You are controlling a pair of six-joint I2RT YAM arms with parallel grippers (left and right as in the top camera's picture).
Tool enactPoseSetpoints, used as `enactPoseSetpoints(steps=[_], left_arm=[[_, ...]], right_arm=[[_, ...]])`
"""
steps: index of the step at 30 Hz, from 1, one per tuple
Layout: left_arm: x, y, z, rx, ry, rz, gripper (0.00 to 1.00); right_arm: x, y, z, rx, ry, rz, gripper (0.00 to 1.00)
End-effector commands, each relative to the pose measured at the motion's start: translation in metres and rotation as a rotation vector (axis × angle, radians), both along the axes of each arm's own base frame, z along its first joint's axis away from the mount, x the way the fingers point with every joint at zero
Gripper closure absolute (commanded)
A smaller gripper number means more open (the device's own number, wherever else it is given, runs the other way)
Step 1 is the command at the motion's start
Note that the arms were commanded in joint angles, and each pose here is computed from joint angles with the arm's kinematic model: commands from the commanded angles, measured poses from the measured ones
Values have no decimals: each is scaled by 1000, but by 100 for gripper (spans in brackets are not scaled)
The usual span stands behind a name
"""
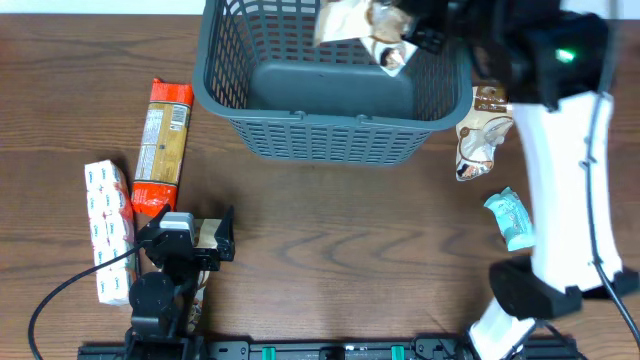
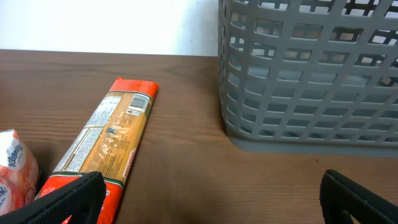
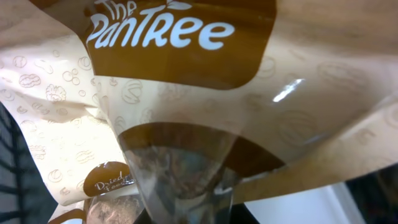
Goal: Pack container
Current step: 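Grasp the pouch with the right gripper and drop it into the basket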
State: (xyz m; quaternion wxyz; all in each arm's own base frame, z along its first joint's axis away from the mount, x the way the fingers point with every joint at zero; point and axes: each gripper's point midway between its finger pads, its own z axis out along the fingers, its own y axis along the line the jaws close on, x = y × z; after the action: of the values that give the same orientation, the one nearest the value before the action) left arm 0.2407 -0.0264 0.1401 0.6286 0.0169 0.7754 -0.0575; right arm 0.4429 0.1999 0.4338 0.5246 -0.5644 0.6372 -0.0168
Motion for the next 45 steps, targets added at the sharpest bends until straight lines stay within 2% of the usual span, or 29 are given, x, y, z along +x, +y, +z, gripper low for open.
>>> enactPoseSetpoints(steps=[1, 6, 10, 18, 21, 23, 25, 27, 28, 30, 31, 36, 38, 39, 41, 43, 45], left_arm=[[0, 1, -16, 8, 39, 5, 2], [0, 1, -16, 8, 39, 5, 1], [0, 1, -16, 8, 39, 5, 1], [0, 1, -16, 8, 39, 5, 2], [0, 1, -16, 8, 39, 5, 1], [0, 1, -16, 8, 39, 5, 2], [0, 1, -16, 8, 39, 5, 2], [0, 1, -16, 8, 39, 5, 1], [0, 1, -16, 8, 39, 5, 1], [0, 1, -16, 8, 39, 5, 1], [0, 1, -16, 8, 39, 5, 1], [0, 1, -16, 8, 39, 5, 1], [0, 1, -16, 7, 39, 4, 2], [0, 1, -16, 8, 39, 5, 2], [0, 1, -16, 8, 39, 5, 1], [0, 1, -16, 8, 39, 5, 1], [0, 1, -16, 8, 39, 5, 2]], right_arm=[[20, 20, -38, -68, 18, 97, 99], [55, 34, -118, -93, 181, 111, 99], [77, 35, -184, -96, 343, 27, 99], [65, 26, -299, -205, 648, -2, 99], [58, 14, -327, -273, 723, -42, 99], [56, 12, -328, -269, 744, -64, 99], [57, 13, -317, -231, 752, -111, 70], [59, 13, -295, -195, 722, -136, 36], [60, 14, -283, -181, 699, -139, 27], [61, 14, -244, -150, 622, -136, 23], [61, 14, -232, -140, 597, -135, 23], [51, -6, -98, 12, 341, -255, 26], [50, -35, -47, 101, 233, -406, 25], [51, -67, -12, 200, 159, -573, 23], [48, -113, 19, 349, 101, -790, 16], [39, -165, 34, 508, 92, -989, 14], [32, -205, 25, 608, 150, -1128, 13]])
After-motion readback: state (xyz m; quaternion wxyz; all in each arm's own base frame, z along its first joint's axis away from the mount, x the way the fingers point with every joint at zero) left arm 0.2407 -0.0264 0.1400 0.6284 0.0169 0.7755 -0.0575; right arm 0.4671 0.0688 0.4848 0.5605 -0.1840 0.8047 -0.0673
